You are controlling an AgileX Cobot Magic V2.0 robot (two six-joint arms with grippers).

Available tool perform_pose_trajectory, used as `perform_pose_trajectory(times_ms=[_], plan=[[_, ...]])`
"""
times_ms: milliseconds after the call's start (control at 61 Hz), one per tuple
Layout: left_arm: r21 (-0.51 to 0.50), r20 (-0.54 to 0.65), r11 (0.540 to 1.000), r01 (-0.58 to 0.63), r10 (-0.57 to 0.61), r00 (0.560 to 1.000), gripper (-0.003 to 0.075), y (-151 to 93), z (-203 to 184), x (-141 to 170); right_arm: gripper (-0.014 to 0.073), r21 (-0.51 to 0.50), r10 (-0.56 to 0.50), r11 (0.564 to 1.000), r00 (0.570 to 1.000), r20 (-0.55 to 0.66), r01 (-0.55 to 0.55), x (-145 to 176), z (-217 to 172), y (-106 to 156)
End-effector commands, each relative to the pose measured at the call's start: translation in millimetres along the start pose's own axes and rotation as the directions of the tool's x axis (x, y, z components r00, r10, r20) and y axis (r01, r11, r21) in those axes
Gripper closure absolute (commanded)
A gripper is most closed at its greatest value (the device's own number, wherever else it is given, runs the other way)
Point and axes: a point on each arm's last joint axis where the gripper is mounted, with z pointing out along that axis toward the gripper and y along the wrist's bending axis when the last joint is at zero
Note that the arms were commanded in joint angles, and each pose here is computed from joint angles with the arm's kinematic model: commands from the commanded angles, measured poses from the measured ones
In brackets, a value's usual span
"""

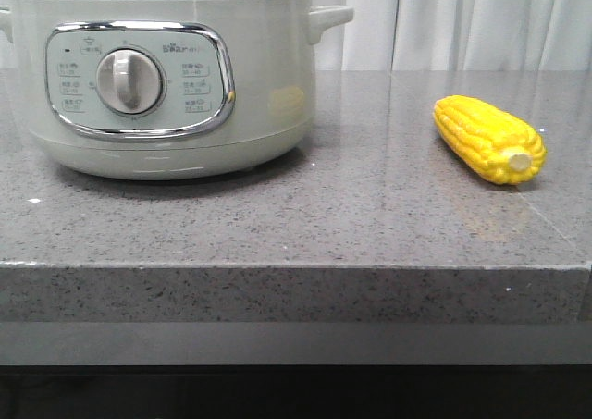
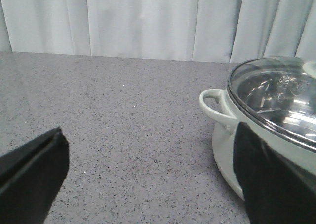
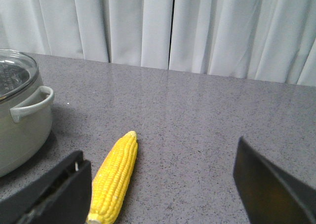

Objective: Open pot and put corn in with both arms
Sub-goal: 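Grasp the glass lid knob with the left gripper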

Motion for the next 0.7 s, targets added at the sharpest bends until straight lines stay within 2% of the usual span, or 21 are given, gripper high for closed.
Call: perform_pose_trajectory(times_ms=[0,262,525,689], plan=[[0.008,0.068,1.0,0.015,-0.015,0.998,0.006,-0.4,2.8,-22.4,-0.0015,0.014,0.001,1.0,0.996,0.089,-0.002,-16.6,-1.6,-1.2],[0.129,-0.072,0.991,-0.018,0.027,0.997,0.006,-19.5,47.5,-67.5,-0.0015,0.01,0.001,1.0,0.998,0.066,-0.002,-14.5,-1.4,-1.0],[0.344,-0.205,0.939,-0.019,0.095,0.974,0.006,-79.8,107.0,-119.1,-0.0015,0.011,0.001,1.0,0.998,0.067,-0.002,-14.6,-1.4,-1.0],[0.42,-0.311,0.907,0.026,0.117,0.943,0.006,-114.0,141.8,-143.8,-0.0015,0.01,0.001,1.0,0.998,0.066,-0.002,-14.5,-1.4,-1.0]])
